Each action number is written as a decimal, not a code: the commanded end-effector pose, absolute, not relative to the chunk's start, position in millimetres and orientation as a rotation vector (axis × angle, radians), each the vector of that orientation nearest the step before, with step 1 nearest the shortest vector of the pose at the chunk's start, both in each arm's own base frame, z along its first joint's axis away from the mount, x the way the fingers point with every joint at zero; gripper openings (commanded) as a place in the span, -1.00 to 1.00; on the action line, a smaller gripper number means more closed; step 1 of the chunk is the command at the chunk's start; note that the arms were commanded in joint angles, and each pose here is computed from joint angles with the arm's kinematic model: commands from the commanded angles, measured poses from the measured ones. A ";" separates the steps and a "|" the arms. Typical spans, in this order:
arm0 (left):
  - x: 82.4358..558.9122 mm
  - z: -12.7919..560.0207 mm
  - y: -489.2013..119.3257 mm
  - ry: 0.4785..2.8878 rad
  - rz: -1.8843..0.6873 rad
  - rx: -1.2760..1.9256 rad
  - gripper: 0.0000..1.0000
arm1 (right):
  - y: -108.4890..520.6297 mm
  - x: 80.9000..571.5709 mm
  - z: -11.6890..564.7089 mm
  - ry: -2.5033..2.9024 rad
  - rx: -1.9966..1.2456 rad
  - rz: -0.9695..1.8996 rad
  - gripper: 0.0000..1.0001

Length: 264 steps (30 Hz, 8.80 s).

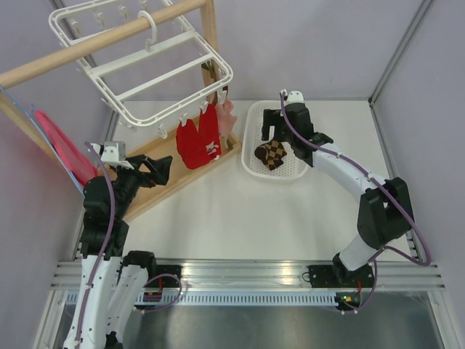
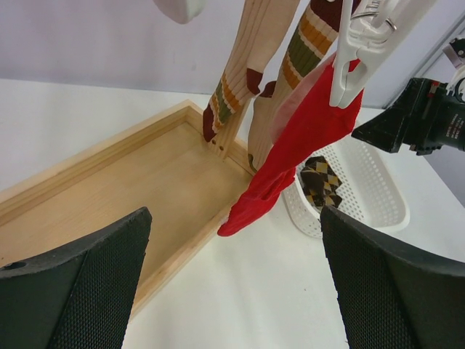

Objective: Remove the socks clipped to the hanger

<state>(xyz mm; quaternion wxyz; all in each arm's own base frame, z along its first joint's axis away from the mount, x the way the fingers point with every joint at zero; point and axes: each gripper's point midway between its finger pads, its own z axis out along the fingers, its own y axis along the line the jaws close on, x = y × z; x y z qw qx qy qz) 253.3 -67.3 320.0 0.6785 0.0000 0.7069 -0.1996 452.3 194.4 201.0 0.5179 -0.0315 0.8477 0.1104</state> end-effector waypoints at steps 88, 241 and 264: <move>277.9 324.5 -166.8 1.560 -0.822 0.070 -0.95 | 362.2 254.6 270.7 1.581 -0.394 0.868 0.92; 318.2 418.2 -125.7 1.442 -0.409 -0.048 0.78 | 400.1 221.1 224.4 1.667 -0.412 0.754 -0.98; 284.9 411.9 -125.7 1.434 -0.447 0.102 0.94 | 371.9 220.1 258.7 1.630 -0.330 0.743 -0.98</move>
